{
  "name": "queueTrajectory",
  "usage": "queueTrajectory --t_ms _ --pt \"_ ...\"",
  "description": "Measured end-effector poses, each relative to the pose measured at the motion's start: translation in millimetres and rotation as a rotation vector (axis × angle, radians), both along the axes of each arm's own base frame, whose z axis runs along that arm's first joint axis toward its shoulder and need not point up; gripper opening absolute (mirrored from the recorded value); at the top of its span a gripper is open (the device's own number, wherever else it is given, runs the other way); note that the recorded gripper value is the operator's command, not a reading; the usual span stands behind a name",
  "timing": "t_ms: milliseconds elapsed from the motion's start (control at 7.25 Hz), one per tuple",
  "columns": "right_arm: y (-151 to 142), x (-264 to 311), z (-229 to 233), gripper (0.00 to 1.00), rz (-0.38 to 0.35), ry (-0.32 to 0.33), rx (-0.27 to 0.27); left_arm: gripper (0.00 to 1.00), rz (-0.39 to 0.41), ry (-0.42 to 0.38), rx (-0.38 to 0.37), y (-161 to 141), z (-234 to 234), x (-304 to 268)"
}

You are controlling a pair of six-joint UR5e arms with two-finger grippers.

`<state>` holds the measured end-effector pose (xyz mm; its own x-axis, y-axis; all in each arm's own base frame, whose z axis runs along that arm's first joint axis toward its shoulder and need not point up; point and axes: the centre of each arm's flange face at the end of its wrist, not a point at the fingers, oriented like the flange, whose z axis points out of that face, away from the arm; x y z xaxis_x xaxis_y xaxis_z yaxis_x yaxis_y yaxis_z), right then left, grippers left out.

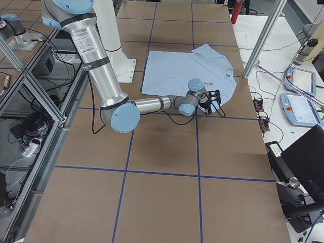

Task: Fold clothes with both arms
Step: 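Move the right gripper over the shirt toward its collar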

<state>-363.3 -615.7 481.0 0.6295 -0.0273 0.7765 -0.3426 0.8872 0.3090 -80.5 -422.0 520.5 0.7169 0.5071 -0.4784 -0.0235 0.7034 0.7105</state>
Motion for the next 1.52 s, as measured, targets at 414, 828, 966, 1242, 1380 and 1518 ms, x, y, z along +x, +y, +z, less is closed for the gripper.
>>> queueTrajectory --t_ms 414,828,966,1242,1380,1518 --pt "-21.0 -30.6 -104.4 0.0 0.06 0.029 -0.07 1.0 0.0 0.001 0.001 0.4 -0.3 -0.2" --pt "-5.8 -137.3 -200.8 0.0 0.181 0.067 -0.106 1.0 0.0 0.001 0.001 0.7 -0.3 -0.2" --pt "0.9 -163.2 -213.9 0.0 0.191 0.076 -0.095 1.0 0.001 0.0 0.001 0.7 -0.3 -0.2" --pt "8.7 -185.7 -227.7 1.0 0.187 0.079 -0.082 1.0 0.0 0.001 0.001 0.7 -0.3 -0.2" --pt "9.5 -189.9 -237.5 1.0 0.183 0.072 -0.075 1.0 -0.001 0.001 0.0 0.6 -0.4 -0.2" --pt "4.2 -186.6 -253.0 1.0 0.174 0.052 -0.076 1.0 -0.001 0.001 -0.001 -0.1 -0.5 -0.2"
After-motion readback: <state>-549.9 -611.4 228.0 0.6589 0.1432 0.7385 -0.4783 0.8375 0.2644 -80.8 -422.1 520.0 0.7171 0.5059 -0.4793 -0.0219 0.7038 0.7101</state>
